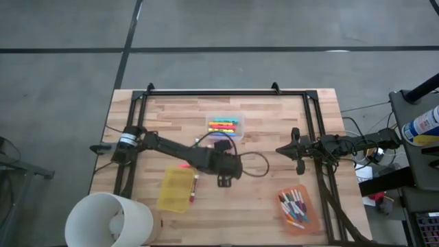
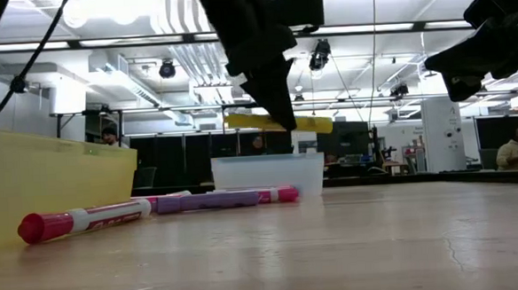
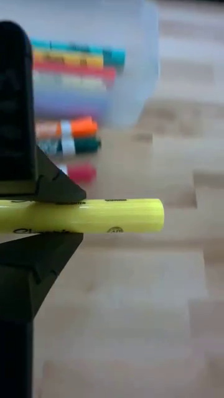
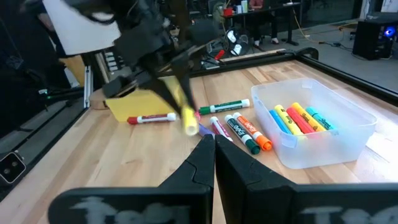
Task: Pick & Place Markers
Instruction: Put the large yellow highlighter pen into the transparent bin
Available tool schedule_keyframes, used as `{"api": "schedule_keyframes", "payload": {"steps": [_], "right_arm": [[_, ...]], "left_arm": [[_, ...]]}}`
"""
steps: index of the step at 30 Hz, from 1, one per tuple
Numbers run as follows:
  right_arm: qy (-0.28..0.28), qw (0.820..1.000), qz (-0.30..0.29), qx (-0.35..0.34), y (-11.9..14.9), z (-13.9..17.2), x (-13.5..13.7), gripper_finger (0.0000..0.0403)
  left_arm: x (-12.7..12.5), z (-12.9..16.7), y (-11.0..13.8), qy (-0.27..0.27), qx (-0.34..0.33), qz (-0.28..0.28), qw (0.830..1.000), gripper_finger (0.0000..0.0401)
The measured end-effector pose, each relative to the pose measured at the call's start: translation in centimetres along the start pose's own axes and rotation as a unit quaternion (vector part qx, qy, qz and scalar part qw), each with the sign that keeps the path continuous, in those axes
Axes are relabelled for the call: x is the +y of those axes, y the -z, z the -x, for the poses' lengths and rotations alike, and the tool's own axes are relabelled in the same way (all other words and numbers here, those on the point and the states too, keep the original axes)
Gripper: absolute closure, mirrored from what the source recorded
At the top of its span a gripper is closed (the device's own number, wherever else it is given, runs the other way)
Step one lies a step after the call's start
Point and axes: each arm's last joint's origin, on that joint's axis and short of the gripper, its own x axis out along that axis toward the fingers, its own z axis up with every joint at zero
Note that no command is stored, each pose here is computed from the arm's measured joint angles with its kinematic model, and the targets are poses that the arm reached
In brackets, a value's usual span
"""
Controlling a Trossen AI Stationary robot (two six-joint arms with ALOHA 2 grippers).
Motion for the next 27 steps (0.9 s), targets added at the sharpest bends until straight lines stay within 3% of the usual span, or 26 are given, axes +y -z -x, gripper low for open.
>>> {"api": "schedule_keyframes", "payload": {"steps": [11, 27], "right_arm": [[0.0, 1.0, 0.0, 0.0, 0.0, 0.0, 0.0, 0.0394], [0.0, 1.0, 0.0, 0.0, 0.0, 0.0, 0.0, 0.0394]], "left_arm": [[6.3, 0.5, -0.5, -0.048, 0.003, 0.014, 0.999, 0.0339], [16.2, -2.0, 1.1, -0.088, 0.043, 0.083, 0.992, 0.0339]]}}
